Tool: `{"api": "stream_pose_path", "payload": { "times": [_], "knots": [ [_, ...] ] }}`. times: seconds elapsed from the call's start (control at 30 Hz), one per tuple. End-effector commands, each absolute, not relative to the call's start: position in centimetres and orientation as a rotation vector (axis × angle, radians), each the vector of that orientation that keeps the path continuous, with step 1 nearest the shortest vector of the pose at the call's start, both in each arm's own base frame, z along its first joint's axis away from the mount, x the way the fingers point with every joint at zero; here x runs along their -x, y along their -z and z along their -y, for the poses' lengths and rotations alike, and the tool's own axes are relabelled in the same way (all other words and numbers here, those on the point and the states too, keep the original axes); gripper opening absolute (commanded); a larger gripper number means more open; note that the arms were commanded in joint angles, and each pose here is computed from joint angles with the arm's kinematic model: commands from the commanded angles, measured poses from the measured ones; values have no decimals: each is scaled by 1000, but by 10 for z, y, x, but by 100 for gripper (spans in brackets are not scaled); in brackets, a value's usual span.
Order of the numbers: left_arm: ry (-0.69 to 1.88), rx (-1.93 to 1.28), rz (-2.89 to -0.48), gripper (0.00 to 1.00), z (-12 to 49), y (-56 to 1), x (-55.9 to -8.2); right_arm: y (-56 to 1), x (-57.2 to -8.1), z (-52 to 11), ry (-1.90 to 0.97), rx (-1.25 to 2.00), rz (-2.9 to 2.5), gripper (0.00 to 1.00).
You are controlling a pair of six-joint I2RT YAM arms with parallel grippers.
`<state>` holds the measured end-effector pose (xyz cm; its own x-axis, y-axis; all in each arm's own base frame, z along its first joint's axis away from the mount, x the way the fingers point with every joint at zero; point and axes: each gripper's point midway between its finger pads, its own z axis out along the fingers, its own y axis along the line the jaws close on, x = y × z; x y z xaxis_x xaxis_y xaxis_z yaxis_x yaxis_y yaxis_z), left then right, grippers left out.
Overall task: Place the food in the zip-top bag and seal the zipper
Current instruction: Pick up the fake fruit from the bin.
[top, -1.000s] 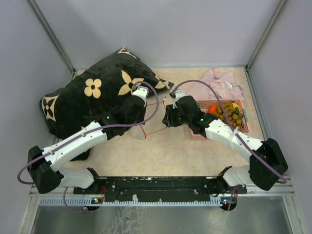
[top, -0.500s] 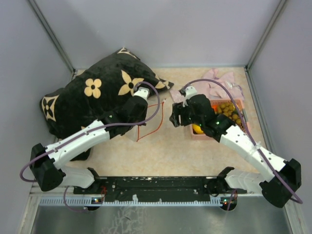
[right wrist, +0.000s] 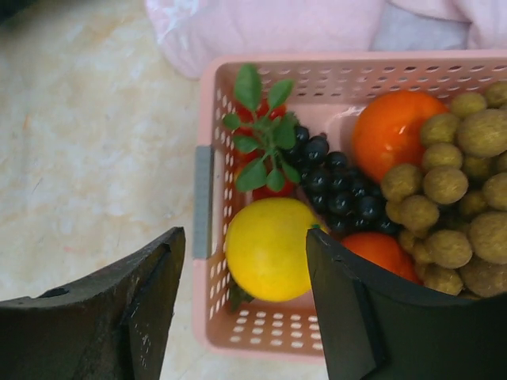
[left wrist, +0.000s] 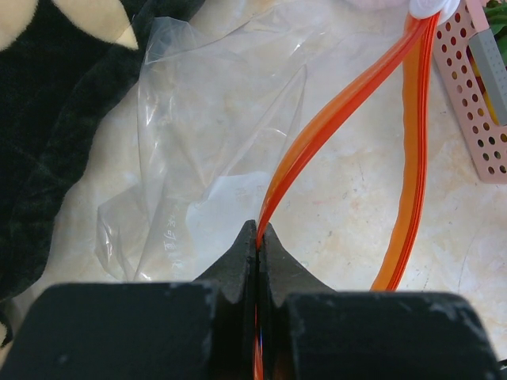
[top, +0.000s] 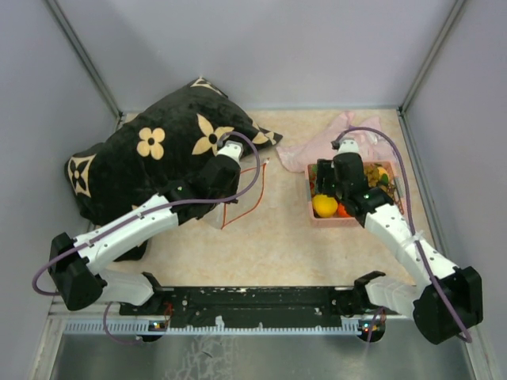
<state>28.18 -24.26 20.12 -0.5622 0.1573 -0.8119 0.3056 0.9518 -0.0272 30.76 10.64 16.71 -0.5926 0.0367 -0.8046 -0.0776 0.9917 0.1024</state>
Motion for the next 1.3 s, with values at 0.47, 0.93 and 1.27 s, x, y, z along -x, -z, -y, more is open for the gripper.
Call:
{"api": "stream_pose_path", "payload": {
  "times": [0.47, 0.93, 1.27],
  "knots": [
    [222, -308, -2174, 0, 244, -210, -286, -136, -393, -98, -268, -127, -2017, 47],
    [228, -313, -2179, 0, 245, -209, -286, -91, -404, -94, -248, -125, -2088, 18],
    [242, -321, -2186, 0, 247, -208, -285, -135, -391, -86, -220, -89, -2013, 0]
  ]
}}
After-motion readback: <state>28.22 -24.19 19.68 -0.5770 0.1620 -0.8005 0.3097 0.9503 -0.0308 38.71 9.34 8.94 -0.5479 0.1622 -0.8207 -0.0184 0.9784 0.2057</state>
